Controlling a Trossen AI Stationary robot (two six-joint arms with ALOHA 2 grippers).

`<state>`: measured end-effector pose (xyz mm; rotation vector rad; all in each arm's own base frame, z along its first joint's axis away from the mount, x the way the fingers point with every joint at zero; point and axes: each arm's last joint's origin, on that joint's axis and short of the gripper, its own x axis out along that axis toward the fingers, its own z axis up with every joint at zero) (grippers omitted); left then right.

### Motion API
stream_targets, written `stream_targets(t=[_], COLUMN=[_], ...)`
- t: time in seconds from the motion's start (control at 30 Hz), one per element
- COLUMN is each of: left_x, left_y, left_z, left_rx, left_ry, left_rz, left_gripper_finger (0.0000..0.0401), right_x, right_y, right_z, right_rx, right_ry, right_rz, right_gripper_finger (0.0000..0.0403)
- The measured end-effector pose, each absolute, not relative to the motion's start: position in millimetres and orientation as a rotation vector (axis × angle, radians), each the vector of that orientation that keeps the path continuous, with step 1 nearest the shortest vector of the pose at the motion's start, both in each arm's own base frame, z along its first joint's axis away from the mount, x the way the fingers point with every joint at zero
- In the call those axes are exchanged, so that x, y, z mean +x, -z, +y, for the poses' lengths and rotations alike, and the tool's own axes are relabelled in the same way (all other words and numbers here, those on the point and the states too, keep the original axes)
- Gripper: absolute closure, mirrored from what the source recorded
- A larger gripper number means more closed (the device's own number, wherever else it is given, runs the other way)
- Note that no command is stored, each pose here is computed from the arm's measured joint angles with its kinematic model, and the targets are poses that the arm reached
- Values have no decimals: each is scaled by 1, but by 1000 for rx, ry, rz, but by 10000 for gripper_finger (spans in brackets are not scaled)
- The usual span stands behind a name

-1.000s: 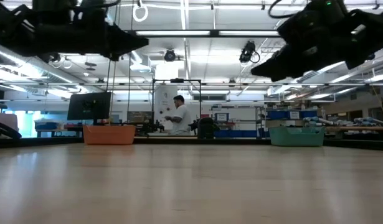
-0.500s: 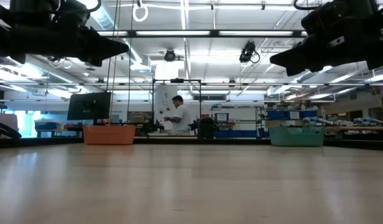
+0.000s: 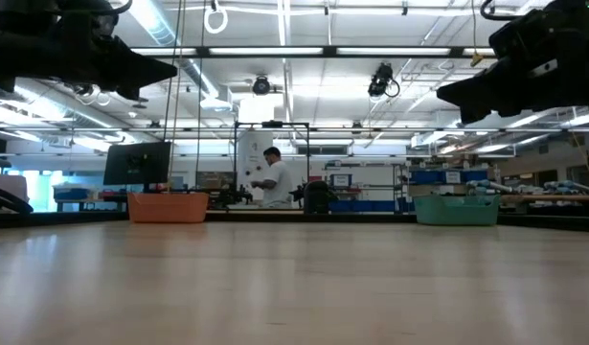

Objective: Sort batteries
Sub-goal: Return to Home Position

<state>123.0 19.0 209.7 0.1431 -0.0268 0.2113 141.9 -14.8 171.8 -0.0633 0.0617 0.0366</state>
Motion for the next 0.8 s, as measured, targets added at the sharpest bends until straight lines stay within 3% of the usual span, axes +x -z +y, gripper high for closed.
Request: stream_targets(t=[0.8], left_x=[93], left_y=[-184], left_z=[16], left_rx=[123], left_ry=[-261], left_rz=[-89], left_gripper_finger=[394], right_x=[117], right_y=[-162], right_z=[-12], right_rx=[-10], right_ry=[-2], right_rz=[56], right_gripper_finger=[396])
